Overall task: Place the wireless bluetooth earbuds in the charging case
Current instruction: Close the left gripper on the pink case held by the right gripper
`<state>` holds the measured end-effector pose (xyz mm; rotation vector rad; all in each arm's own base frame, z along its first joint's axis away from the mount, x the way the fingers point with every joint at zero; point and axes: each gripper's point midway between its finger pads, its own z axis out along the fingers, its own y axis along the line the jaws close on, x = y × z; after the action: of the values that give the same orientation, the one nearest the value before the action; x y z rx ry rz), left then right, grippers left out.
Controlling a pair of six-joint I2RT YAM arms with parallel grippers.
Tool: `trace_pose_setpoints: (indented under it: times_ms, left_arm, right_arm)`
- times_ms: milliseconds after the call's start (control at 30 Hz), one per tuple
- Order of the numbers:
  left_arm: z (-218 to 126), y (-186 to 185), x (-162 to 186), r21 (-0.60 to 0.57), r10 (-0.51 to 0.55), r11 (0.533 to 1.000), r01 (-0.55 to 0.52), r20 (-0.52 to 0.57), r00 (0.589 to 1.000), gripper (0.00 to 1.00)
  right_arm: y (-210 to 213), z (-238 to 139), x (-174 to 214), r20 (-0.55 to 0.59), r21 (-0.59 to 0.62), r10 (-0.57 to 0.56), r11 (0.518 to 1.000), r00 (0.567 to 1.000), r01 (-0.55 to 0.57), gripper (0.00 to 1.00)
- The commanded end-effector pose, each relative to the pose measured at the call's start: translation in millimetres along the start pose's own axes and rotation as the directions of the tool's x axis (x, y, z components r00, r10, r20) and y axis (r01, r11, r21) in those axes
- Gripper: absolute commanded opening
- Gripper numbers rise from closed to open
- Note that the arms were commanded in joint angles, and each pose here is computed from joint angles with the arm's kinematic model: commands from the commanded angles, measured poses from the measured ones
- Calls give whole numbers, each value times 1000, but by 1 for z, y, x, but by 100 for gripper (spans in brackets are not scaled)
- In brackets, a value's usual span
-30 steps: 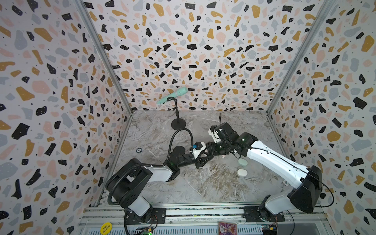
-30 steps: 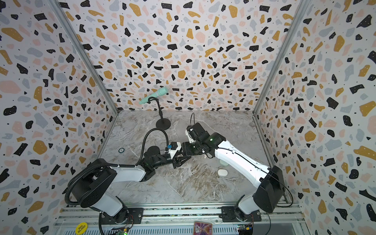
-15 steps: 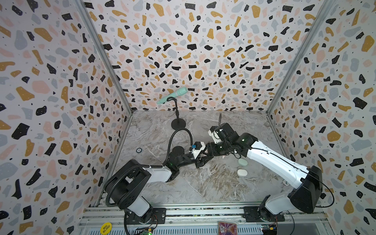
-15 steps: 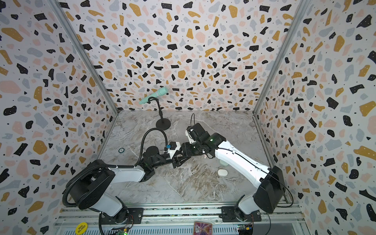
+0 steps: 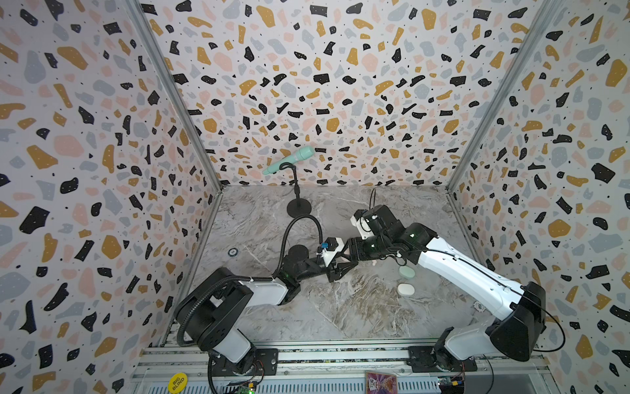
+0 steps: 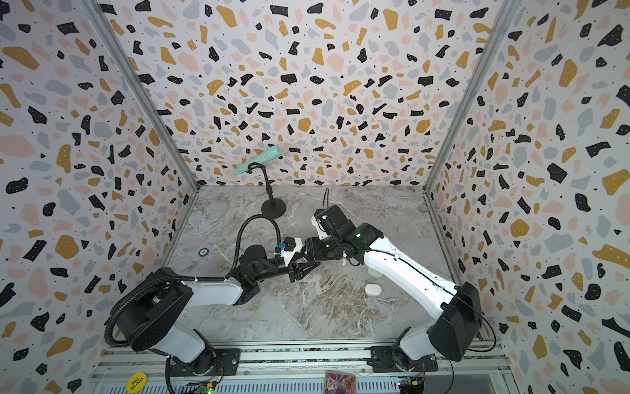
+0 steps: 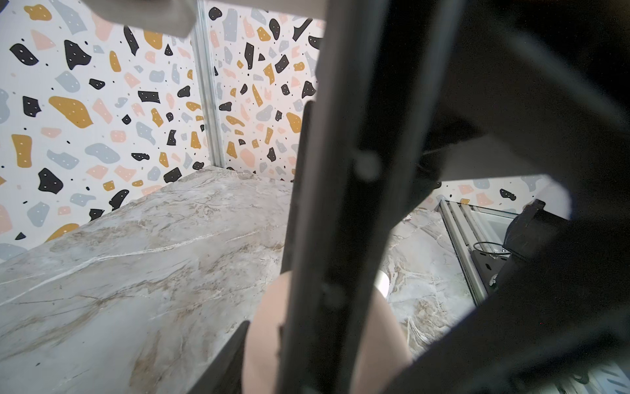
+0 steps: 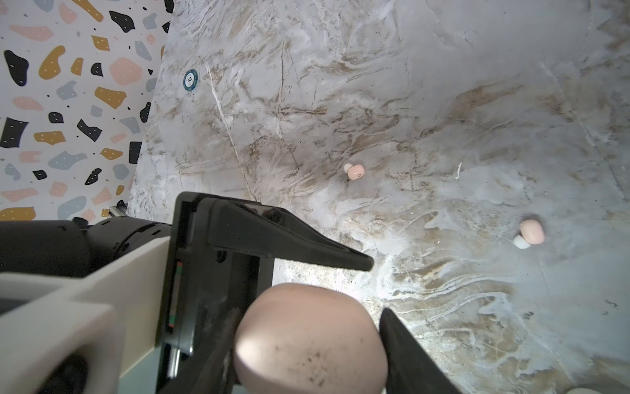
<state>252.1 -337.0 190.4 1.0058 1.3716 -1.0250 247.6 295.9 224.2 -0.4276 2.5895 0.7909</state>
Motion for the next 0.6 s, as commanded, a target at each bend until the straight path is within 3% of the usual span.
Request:
trace_pose_setpoints:
  times_ms: [0,567]
  left_arm:
    - [-2,-6,-20,18,45,999,-46,70,997,55]
    - [-3,-5,-23,8,53,999,-53,77,996,54]
  right_arm:
    - [4,-9,-1,19,-22,6,1000,1000,-6,61]
    - [1,-5,4,-3,-15,6,1000,1000,-6,61]
